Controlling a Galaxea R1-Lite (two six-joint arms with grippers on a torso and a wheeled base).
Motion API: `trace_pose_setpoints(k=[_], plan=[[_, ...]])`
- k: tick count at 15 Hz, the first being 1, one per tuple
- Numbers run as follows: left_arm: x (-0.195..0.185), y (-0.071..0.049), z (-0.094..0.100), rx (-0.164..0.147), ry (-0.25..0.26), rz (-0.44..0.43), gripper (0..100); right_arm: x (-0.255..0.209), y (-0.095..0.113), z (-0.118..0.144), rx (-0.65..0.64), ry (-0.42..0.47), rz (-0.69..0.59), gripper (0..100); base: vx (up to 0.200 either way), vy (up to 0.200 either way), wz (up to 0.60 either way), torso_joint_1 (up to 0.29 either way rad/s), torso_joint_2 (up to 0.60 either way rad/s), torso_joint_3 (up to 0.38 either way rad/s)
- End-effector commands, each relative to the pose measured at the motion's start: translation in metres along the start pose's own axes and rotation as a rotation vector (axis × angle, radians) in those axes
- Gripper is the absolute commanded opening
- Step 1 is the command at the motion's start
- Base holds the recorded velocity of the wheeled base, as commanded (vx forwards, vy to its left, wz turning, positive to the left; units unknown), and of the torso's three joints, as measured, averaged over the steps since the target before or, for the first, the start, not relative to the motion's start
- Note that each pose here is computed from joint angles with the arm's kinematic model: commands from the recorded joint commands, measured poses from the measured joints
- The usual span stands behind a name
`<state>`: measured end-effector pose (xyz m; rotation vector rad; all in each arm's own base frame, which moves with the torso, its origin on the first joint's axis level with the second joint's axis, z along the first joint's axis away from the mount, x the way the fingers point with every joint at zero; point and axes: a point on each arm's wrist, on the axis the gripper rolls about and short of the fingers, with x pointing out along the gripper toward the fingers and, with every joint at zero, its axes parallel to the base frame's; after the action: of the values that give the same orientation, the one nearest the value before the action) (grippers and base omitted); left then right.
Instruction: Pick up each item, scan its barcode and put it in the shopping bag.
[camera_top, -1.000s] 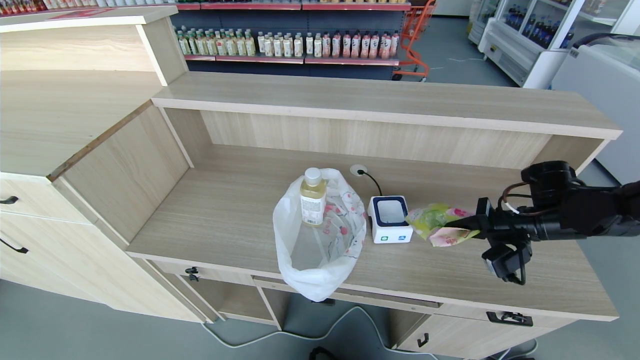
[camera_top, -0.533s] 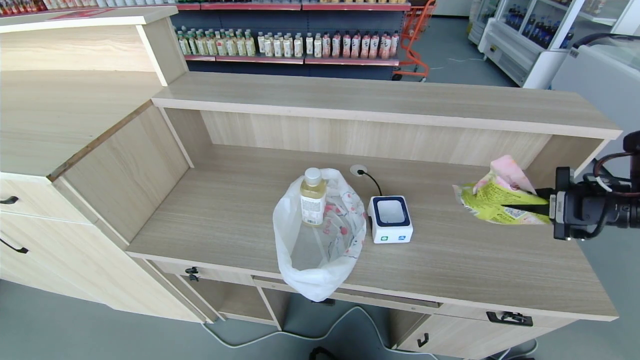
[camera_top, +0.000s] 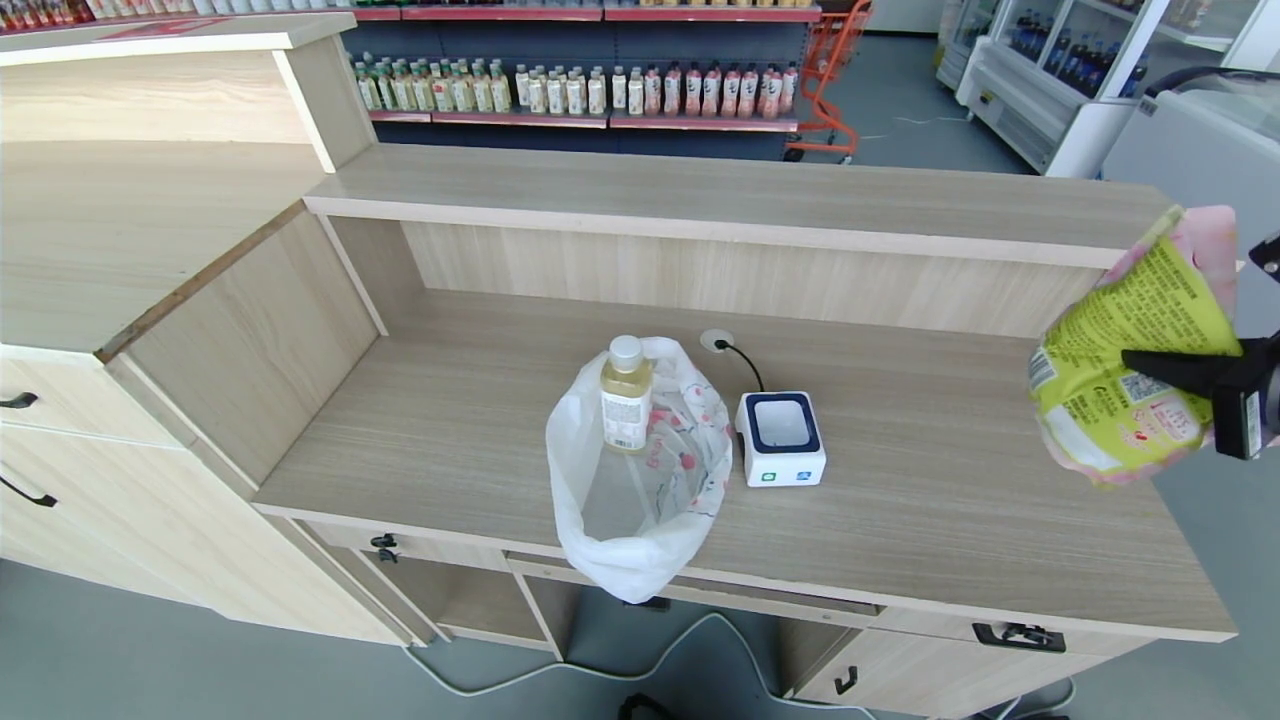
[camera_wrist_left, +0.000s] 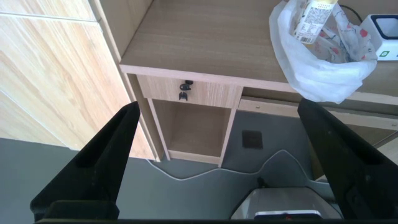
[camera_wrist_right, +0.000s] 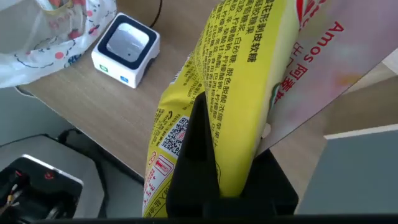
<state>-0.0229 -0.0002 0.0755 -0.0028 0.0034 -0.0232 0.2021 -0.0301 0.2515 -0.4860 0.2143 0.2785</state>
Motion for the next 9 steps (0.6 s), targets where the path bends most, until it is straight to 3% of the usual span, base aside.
trace_pose_setpoints(k=[1,5,9], plan=[[0.0,0.0,0.0,0.0,0.0,0.0,100,-0.027,0.006,-0.016,-0.032,0.013,-0.088,0,0.0,0.0,0.0,0.0,0.0,0.0],[0.0,0.0,0.0,-0.002,0.0,0.0,100,-0.034,0.017,-0.026,-0.148,-0.028,-0.095,0,0.0,0.0,0.0,0.0,0.0,0.0],[0.0,0.0,0.0,0.0,0.0,0.0,100,-0.019,0.041,0.003,-0.205,-0.169,0.091,0,0.0,0.0,0.6,0.0,0.0,0.001]])
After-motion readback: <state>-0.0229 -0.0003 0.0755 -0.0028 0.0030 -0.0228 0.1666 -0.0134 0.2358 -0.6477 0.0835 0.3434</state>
